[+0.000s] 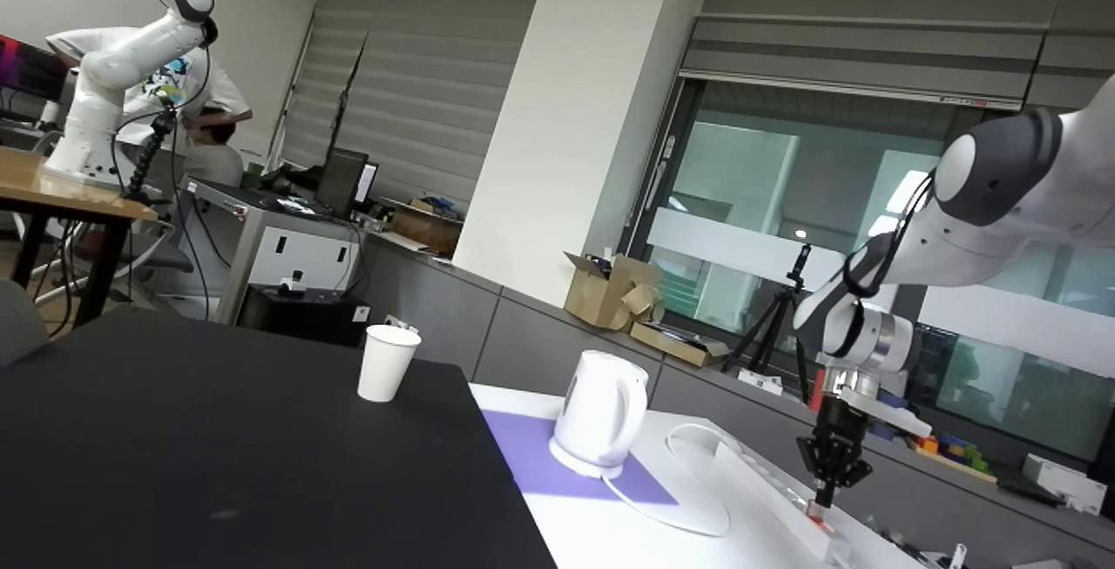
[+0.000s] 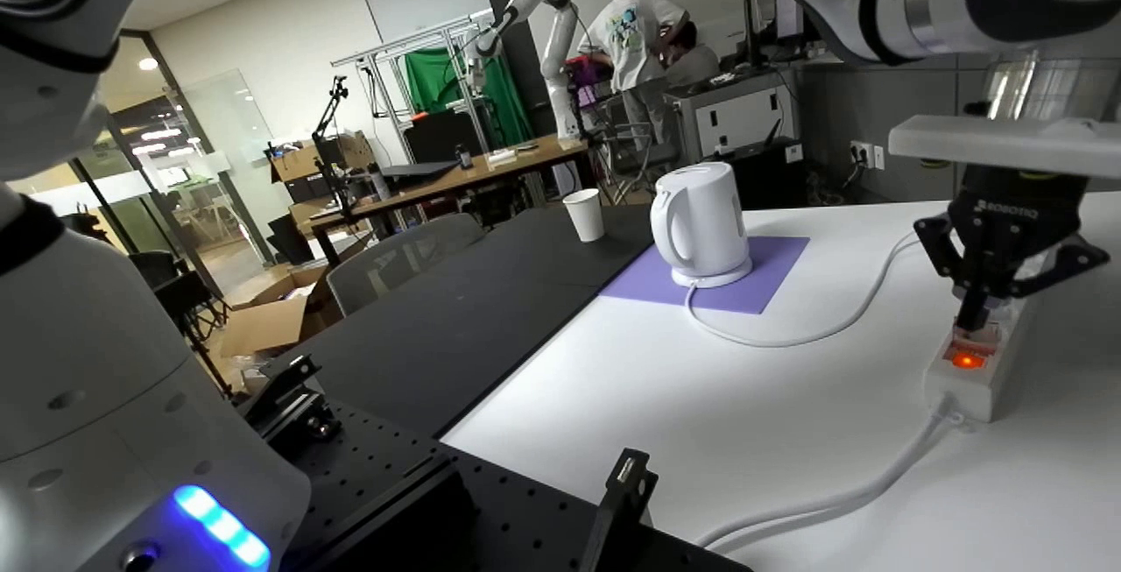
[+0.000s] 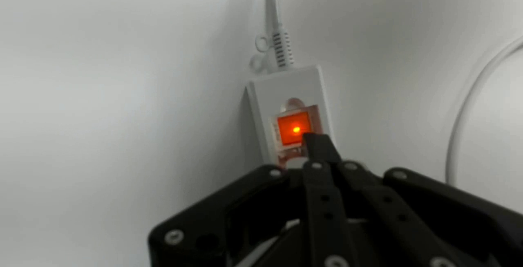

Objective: Turn on the main adapter switch

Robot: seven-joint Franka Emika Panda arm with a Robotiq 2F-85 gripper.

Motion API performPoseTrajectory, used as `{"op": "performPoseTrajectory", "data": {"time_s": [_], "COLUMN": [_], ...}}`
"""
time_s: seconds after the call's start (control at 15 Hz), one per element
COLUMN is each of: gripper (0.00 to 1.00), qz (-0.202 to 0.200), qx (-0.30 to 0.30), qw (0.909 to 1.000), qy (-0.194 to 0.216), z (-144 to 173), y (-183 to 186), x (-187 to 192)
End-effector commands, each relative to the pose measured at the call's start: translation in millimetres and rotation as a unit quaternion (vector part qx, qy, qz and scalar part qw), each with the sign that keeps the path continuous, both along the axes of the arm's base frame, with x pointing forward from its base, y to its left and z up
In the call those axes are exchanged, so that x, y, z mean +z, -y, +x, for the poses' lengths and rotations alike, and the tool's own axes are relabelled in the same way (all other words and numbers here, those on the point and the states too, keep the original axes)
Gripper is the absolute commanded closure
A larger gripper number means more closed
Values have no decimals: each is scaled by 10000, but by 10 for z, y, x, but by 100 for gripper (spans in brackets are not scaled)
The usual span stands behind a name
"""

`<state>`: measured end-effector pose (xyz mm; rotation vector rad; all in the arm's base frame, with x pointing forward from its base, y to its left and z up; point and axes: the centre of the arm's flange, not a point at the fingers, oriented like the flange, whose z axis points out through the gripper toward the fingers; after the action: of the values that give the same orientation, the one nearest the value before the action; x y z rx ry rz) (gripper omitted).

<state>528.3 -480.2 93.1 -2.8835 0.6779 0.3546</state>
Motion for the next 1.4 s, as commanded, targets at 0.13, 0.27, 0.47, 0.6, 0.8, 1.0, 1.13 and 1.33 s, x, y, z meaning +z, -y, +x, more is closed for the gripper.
{"op": "performPoseTrajectory", "data": {"time_s": [0.13,0.27,0.47,0.6,0.8,1.0,1.13,1.33], "gripper": [100,96,69,56,35,16,2,6], "qz": [-367,-749,-1317,-1582,-1821,-1878,-1742,-1717], "qx": [976,1281,1622,1780,1909,1997,2069,2094], "qw": [9943,9888,9779,9711,9643,9616,9625,9624], "qy": [-216,-186,11,154,237,162,218,208], "z": [453,575,691,745,785,753,924,923], "y": [-535,-720,-957,-1080,-1229,-1335,-1222,-1250], "x": [1119,1401,1680,1800,1914,1977,1891,1873]}}
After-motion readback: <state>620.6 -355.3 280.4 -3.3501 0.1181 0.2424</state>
